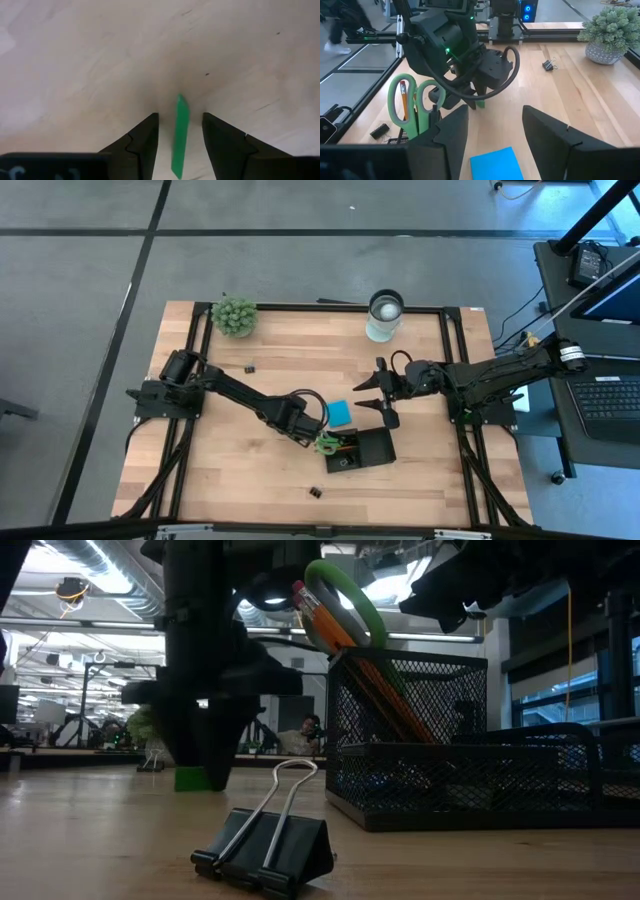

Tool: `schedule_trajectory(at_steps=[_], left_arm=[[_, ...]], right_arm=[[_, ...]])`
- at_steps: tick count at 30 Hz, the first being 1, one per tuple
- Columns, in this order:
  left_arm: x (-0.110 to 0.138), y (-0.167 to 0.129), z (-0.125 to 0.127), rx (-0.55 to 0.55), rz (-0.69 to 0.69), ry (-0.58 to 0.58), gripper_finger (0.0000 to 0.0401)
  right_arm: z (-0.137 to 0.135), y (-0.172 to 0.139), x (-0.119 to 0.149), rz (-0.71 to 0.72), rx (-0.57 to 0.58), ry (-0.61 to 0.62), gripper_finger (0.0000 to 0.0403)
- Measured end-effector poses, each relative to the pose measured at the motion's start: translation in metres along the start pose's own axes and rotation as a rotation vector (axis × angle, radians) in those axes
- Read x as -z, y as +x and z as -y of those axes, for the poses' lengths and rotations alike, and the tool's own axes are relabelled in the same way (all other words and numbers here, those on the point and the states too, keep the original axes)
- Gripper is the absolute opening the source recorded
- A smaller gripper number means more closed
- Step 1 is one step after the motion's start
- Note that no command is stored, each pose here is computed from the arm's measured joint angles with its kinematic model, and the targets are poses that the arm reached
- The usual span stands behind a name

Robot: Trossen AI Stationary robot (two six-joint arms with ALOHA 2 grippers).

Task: Pick and place office supplies into organizer
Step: Put the eraser into the bottom left slot of the desk organizer

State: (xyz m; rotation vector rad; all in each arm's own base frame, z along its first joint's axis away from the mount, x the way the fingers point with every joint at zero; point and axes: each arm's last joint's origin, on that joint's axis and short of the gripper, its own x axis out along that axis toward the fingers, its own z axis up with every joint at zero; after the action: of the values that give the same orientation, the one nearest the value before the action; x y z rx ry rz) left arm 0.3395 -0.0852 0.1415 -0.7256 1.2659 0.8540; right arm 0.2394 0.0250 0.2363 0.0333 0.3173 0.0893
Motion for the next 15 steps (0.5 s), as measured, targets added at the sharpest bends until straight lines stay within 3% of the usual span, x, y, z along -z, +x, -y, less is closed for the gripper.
schedule_trajectory(at_steps=[7,15], left_arm=[[-0.0007,0.0007,0.0029,0.030,0.010,0.119,0.0144],[-0.0007,0.0010,0.0033,0.035,0.011,0.123,0.0143]], right_arm=[[0.0000,0.0000,0.0000,0.000,0.000,0.000,0.0189],[0.0000,0.0000,0.0000,0.000,0.000,0.000,0.0189]])
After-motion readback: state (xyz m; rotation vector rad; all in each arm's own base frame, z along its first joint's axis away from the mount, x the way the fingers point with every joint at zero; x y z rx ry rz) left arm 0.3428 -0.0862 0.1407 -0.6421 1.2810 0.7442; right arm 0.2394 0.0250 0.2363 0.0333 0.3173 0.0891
